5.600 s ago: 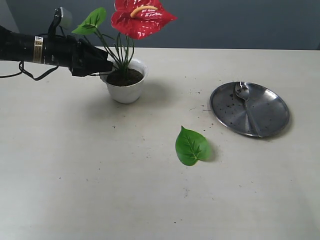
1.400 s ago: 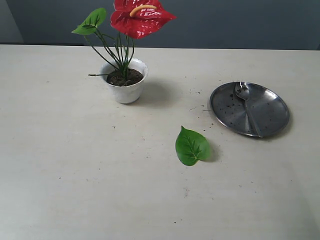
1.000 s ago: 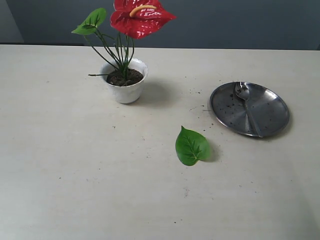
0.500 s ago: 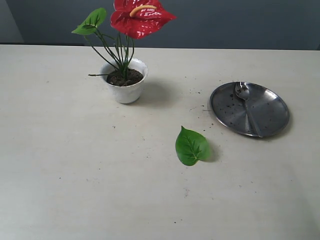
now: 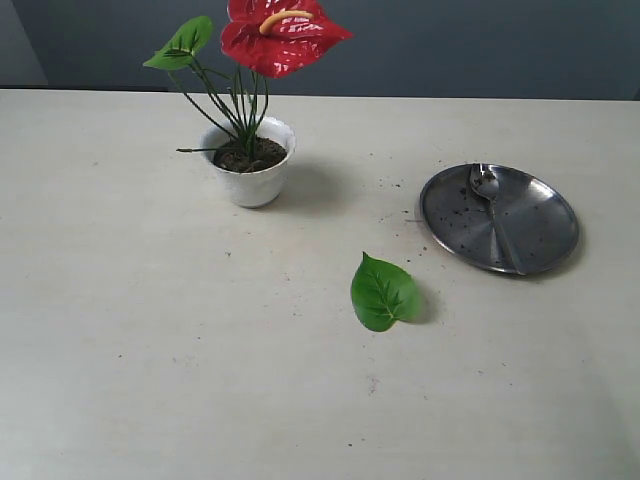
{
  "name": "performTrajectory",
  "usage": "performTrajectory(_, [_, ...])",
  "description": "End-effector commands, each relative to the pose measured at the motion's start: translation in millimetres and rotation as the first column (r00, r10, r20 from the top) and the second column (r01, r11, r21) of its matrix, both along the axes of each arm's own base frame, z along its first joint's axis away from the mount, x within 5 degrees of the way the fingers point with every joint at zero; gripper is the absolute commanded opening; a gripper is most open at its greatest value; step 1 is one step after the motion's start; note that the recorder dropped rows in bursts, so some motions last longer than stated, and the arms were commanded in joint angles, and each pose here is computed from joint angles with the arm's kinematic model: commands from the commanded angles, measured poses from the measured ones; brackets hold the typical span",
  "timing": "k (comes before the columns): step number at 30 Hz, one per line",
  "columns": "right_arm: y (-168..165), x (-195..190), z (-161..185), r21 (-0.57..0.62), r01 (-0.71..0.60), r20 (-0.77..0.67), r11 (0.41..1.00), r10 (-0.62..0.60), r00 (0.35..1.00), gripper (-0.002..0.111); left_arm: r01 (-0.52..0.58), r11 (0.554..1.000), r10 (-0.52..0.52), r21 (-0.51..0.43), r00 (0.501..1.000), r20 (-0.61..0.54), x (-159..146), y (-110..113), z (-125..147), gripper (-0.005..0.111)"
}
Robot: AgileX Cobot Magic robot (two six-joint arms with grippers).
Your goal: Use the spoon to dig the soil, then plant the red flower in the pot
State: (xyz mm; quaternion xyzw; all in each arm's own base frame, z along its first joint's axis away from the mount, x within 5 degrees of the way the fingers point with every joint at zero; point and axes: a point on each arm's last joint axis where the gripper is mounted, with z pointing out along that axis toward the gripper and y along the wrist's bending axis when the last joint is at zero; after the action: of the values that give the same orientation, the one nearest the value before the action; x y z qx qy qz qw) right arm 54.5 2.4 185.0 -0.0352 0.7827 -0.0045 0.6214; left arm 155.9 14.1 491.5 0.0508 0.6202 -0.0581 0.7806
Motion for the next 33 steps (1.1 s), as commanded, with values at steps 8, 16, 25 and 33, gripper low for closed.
performTrajectory(8, [0,0,1,-0.007,0.002,0.013,1.0,-0.002,1.0,-0.001,0.069,0.998,-0.069,-0.005,0.997,-0.045,3,-5,-6,0.0])
performTrajectory(16, [0,0,1,-0.007,0.002,0.013,1.0,-0.002,1.0,-0.001,0.017,0.999,-0.019,-0.033,0.998,-0.064,7,1,-19,0.0])
performTrajectory(25, [0,0,1,0.0,0.002,0.013,1.0,-0.002,1.0,-0.001,-0.055,0.998,0.052,0.045,0.997,0.048,-4,2,-30,0.0])
performTrajectory(33, [0,0,1,0.0,0.002,0.013,1.0,-0.002,1.0,-0.001,-0.252,0.968,0.252,-0.004,0.965,0.068,-24,13,-61,0.0])
